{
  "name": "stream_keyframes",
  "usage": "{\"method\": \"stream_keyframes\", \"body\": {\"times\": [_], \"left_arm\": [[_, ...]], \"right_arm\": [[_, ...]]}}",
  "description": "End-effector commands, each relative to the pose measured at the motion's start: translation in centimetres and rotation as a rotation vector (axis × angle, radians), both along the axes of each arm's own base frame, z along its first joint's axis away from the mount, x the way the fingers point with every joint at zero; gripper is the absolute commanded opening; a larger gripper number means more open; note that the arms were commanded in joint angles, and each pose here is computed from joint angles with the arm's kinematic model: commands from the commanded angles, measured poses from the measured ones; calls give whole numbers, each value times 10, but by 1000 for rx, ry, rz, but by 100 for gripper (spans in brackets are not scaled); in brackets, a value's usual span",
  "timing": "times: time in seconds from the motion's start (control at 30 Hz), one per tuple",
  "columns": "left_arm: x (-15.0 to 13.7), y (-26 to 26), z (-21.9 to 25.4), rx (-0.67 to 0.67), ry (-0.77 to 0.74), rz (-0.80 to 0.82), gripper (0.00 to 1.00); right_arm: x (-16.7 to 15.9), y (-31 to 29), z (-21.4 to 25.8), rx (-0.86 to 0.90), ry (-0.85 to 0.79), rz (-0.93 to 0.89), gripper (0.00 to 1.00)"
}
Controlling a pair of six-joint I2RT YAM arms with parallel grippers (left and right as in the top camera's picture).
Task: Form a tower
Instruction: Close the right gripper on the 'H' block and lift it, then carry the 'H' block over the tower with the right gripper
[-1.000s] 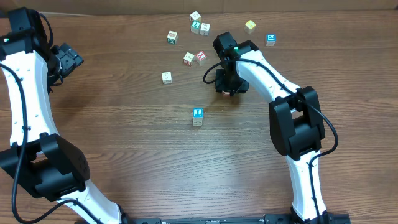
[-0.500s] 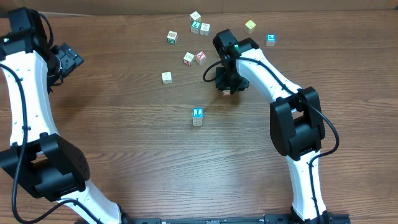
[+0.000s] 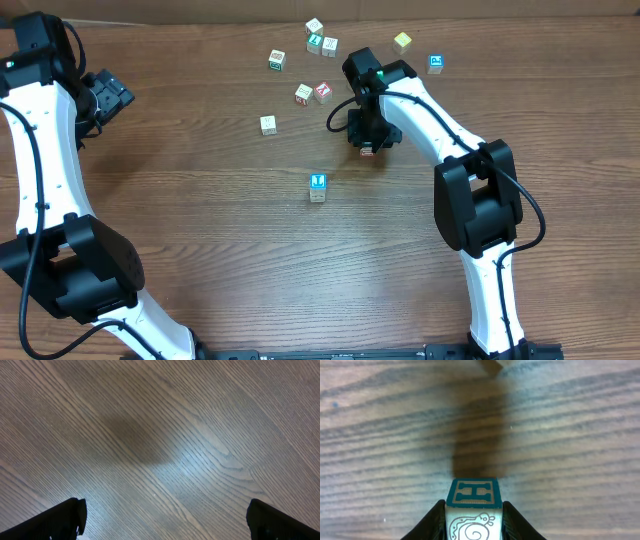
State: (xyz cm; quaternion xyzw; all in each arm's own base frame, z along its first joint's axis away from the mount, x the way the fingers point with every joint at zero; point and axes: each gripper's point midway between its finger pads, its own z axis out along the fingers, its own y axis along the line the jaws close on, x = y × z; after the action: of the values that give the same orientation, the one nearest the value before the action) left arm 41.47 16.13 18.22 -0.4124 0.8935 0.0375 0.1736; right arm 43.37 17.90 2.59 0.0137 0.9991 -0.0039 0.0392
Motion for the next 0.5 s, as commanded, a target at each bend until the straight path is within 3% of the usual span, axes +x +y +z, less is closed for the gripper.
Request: {"method": "stream_keyframes", "body": {"times": [0.0,0.27,0.47], "left_arm": [[1,-1,1,8,-1,-8,100],[1,-1,1,8,-1,-8,100],[1,-1,1,8,-1,-8,100]], "right_arm": [[19,1,37,3,-88,-1,31],[16,9,142,82,-184,8,27],[-17,16,170,129,-120,33,27]]}}
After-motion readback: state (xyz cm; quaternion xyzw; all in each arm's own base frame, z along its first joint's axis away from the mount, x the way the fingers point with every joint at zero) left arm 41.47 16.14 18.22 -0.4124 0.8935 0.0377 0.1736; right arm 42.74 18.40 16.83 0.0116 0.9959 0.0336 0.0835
